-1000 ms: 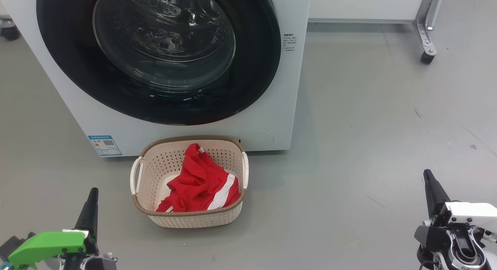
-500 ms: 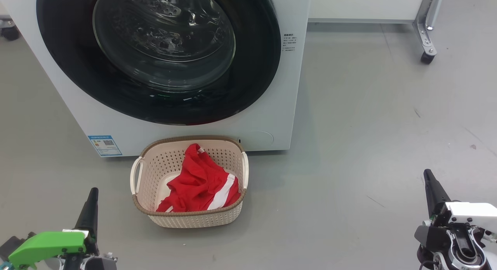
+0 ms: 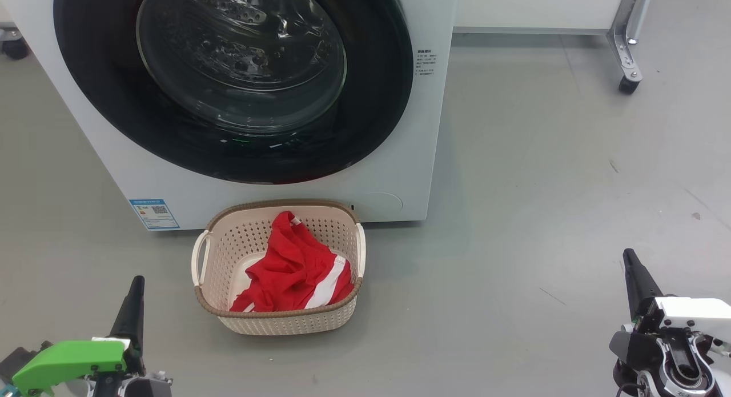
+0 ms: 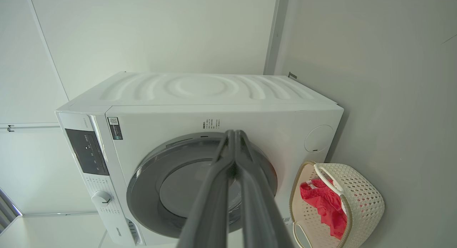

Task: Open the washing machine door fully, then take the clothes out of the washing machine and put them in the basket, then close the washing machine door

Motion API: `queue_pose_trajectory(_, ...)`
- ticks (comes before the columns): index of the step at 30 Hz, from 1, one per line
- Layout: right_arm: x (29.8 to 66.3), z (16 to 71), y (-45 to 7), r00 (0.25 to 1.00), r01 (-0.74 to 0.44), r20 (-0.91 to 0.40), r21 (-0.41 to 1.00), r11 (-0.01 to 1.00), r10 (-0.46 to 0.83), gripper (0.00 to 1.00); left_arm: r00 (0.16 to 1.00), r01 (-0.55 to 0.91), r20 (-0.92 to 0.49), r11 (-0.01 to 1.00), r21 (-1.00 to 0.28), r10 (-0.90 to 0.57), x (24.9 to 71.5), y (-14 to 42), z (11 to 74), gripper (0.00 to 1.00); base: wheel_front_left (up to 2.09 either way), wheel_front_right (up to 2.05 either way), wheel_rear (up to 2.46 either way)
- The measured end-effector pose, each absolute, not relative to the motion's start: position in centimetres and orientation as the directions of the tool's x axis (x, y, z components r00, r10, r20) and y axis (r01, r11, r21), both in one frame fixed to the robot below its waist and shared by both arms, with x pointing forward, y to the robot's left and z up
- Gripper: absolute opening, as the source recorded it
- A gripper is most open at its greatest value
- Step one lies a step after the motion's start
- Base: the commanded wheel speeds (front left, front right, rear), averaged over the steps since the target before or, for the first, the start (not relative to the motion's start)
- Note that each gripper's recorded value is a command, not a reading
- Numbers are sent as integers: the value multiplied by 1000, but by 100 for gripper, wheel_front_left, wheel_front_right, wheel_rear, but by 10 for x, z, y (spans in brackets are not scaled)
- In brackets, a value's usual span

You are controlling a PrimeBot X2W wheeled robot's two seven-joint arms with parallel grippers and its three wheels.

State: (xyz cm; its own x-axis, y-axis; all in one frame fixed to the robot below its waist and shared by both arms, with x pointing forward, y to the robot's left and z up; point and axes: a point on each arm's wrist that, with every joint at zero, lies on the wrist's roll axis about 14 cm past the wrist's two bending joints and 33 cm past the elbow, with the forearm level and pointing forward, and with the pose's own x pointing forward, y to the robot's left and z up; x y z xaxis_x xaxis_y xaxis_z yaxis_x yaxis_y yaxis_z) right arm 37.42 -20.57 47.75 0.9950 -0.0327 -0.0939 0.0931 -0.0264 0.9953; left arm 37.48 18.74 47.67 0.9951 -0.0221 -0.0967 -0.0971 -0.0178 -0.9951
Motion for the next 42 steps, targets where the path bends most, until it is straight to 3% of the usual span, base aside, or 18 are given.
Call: queue_pose_trajectory(42, 374, 478, -206, 995, 92, -93, 995, -26, -34, 0, 995, -95, -95, -19, -995, -21, 375, 188, 477, 0, 0, 0, 0)
